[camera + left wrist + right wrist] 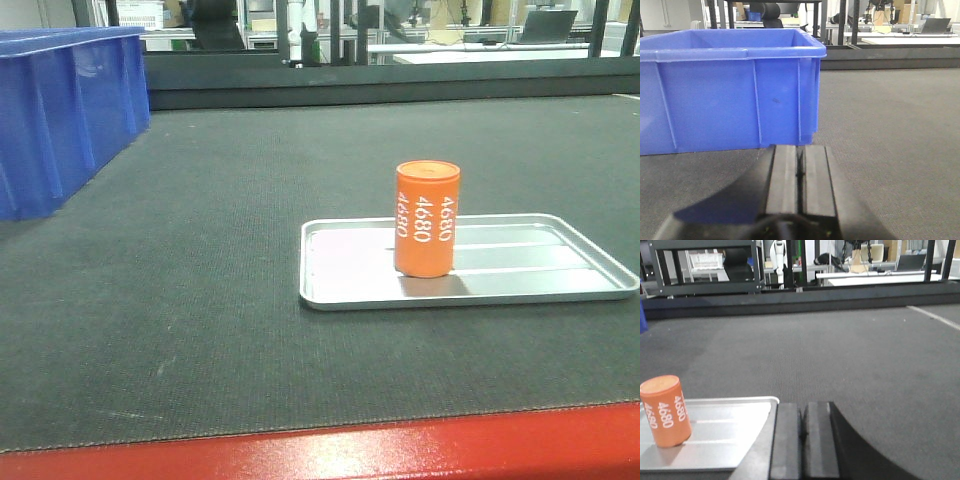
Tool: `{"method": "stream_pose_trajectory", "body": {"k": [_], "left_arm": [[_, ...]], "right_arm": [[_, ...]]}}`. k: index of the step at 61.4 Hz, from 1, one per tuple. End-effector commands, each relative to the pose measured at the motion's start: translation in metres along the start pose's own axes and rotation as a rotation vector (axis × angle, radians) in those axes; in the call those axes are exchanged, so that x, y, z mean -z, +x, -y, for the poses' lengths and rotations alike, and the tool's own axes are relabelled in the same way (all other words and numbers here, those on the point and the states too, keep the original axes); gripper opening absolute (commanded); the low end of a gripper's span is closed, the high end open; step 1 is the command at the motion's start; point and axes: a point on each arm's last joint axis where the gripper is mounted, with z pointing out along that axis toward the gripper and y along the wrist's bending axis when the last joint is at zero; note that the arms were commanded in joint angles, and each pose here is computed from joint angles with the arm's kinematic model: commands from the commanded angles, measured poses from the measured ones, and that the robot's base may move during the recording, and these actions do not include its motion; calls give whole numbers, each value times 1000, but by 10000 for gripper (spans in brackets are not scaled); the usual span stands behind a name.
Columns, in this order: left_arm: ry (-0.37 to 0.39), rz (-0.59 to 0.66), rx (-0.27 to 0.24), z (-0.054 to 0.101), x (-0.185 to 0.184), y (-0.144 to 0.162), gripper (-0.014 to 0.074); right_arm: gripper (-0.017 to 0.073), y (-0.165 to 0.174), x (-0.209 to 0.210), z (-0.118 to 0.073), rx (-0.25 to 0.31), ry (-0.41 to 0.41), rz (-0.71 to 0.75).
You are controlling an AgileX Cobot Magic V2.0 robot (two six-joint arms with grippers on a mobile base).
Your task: Grab orange capacitor from left shelf to right conveyor
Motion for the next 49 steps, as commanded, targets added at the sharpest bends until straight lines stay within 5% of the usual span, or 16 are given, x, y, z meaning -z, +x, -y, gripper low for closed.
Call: {"method": "stream_pose_trajectory", "body": {"k": [1, 49], "left_arm": [[5, 82, 6, 0, 0, -10, -105], [6, 82, 1, 0, 0, -10, -105]], "right_arm": [[46, -9, 2, 0, 13, -6, 120], [46, -9, 2, 0, 13, -6, 119]]}}
